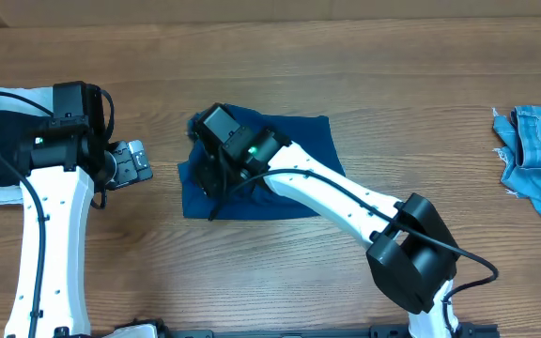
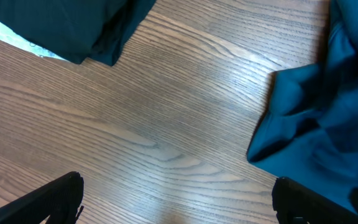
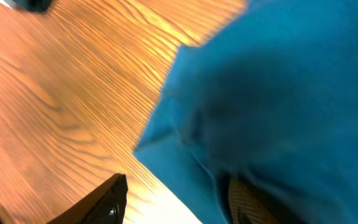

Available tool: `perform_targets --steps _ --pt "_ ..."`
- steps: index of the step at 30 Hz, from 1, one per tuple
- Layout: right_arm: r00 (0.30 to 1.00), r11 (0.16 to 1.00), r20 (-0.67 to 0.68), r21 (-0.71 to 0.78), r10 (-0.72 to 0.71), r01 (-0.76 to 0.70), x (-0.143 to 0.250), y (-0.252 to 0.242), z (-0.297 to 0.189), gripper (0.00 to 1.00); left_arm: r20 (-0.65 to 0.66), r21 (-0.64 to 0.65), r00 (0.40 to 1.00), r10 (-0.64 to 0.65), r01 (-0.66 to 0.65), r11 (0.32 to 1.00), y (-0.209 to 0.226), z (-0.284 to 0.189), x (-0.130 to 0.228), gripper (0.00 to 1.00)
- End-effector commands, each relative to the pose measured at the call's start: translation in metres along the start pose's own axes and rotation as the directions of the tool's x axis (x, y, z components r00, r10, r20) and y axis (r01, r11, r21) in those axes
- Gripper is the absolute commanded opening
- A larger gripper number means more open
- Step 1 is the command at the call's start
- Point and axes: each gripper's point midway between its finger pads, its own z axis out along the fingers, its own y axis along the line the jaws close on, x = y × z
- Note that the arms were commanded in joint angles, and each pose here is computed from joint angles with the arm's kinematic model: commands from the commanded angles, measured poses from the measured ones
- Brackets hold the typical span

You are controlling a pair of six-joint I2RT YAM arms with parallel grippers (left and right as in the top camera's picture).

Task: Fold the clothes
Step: 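Fold the strip's right end leftward over the middle with the right gripper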

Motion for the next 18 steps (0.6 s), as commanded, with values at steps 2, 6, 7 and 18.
perform_targets --steps 2,6,7,18 --pt "0.985 0.997 0.173 0.076 0.012 -0.025 -0.04 -0.024 -0.095 0.56 0.001 -0.007 1.0 0.01 -0.01 1.0 0.002 0.001 -0.002 1.0" --pt "0.986 0.987 0.115 0.086 0.122 -0.133 -0.03 -0.071 -0.092 0.23 0.001 -0.007 1.0 0.01 -0.01 1.0 0.002 0.001 -0.002 1.0" --pt "0.986 0.985 0.082 0.087 0.145 -0.152 -0.023 -0.081 -0.076 0.14 0.001 -0.007 1.0 0.01 -0.01 1.0 0.002 0.001 -0.002 1.0" --pt "0.965 0.981 -0.257 -0.168 0.047 -0.092 0.049 0.005 0.019 0.04 0.001 -0.007 1.0 0.01 -0.01 1.0 0.002 0.001 -0.002 1.0"
